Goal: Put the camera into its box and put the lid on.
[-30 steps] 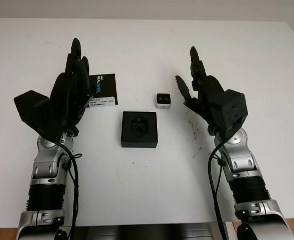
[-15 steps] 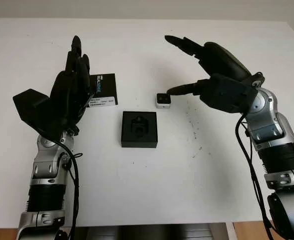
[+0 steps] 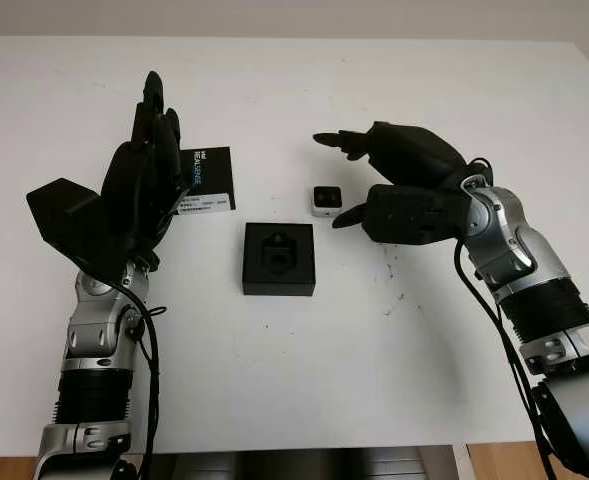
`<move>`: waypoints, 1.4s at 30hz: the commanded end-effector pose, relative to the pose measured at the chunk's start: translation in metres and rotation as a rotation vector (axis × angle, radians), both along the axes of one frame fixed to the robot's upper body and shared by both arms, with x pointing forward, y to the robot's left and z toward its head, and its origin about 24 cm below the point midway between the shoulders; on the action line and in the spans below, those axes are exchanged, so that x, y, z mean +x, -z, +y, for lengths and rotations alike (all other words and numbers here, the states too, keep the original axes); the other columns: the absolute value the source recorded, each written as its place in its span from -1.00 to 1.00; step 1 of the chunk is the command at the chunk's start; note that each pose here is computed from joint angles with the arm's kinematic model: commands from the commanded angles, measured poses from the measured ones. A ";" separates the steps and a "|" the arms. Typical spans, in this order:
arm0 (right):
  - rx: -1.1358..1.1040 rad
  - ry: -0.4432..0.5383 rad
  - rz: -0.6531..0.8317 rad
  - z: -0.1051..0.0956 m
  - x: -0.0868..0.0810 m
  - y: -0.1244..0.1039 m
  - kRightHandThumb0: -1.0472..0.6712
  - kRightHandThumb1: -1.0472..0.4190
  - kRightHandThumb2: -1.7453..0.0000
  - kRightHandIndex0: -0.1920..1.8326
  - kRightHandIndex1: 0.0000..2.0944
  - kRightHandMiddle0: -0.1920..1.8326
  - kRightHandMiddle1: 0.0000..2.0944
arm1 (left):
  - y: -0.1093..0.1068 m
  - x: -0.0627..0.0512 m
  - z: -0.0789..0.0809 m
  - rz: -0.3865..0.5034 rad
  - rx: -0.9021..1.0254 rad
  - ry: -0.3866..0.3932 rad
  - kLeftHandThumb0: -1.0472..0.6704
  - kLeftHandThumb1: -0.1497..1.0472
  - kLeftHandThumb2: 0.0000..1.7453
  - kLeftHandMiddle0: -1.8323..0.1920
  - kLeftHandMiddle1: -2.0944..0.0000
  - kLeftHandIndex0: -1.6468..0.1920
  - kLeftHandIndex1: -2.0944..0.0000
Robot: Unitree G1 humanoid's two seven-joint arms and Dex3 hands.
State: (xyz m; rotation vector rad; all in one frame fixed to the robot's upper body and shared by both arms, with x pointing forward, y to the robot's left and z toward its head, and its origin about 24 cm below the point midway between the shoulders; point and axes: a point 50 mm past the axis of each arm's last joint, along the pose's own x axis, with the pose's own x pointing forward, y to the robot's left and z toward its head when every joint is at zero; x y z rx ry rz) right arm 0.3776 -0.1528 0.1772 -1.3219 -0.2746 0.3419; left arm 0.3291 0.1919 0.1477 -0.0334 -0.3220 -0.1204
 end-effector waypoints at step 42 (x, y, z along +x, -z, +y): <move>-0.191 -0.085 -0.161 0.008 0.005 0.015 -0.61 -0.79 0.94 -0.74 0.06 -0.43 -0.64 | 0.002 -0.003 -0.001 -0.010 0.025 -0.024 -0.75 1.00 -0.15 1.00 1.00 1.00 1.00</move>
